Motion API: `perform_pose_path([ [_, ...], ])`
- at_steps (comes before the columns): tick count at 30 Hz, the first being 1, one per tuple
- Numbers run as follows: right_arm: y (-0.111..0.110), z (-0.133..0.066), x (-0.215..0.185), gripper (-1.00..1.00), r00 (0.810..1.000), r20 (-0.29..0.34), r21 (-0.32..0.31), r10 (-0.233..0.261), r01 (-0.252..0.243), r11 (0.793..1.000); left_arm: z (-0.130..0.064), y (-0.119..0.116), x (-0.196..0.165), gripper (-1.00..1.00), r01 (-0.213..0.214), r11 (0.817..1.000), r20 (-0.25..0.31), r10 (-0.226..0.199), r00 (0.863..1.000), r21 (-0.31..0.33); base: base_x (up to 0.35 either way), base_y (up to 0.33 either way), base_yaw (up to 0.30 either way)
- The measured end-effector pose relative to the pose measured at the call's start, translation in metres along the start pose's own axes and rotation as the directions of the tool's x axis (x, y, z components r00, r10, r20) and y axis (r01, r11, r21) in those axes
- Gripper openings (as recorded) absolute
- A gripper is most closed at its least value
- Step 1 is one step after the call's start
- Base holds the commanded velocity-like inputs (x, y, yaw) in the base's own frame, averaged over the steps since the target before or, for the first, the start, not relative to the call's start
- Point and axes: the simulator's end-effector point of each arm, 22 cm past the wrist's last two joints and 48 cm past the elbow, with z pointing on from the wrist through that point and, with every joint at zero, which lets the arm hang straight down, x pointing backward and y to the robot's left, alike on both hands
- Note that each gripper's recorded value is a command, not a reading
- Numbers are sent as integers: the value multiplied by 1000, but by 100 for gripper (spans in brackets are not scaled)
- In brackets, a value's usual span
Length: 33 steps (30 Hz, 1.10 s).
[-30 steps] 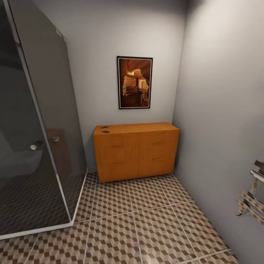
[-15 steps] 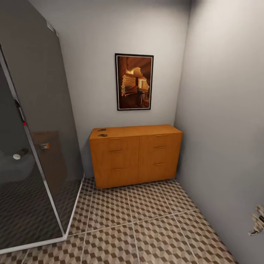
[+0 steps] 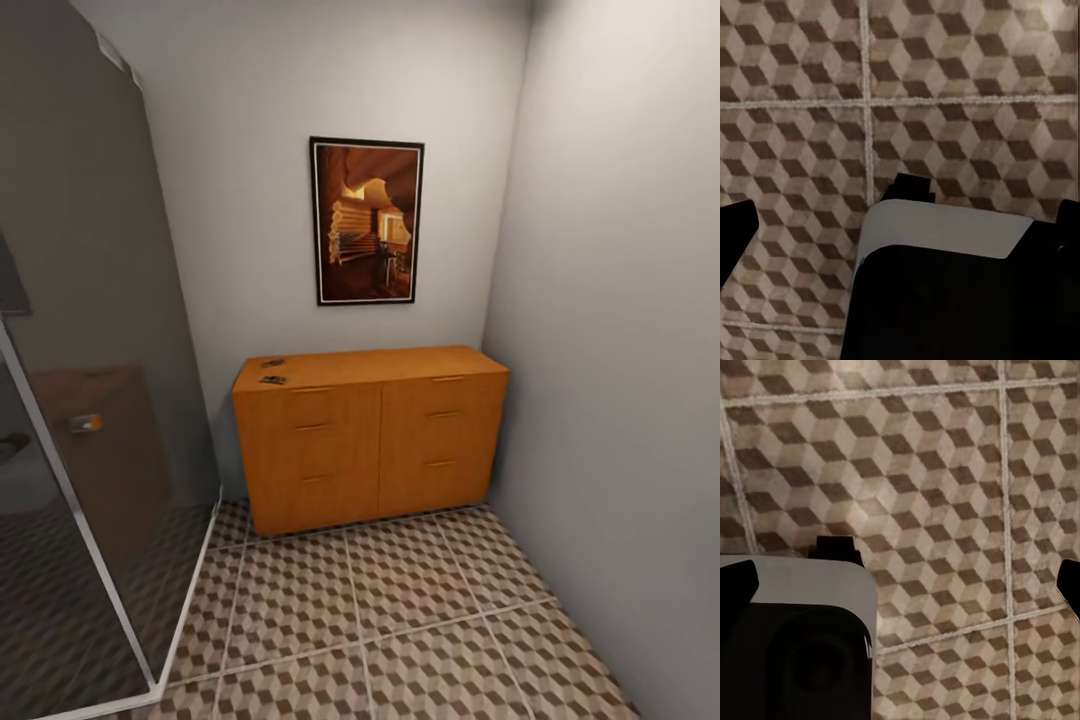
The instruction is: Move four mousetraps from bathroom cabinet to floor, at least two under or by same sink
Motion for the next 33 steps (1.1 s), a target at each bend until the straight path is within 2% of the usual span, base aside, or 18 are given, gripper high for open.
perform_pose_path([
  [10,0,0,0,100,1000,0,0,0,0,1000,0,0,0,100,1,1000,1,-1,1000,0,322,0,0],
  [17,0,0,0,100,1000,0,0,0,0,1000,0,0,1,100,42,999,-6,-42,999,0,322,0,0],
  [18,0,0,0,100,1000,0,0,0,0,1000,0,0,2,100,70,998,-11,-70,998,0,322,0,0],
  [20,0,0,0,100,1000,-1,0,0,0,1000,0,0,2,100,81,997,-12,-81,997,-1,322,0,0],
  [33,0,0,0,100,1000,1,0,0,0,1000,0,0,3,100,93,996,-13,-93,996,0,322,0,1],
])
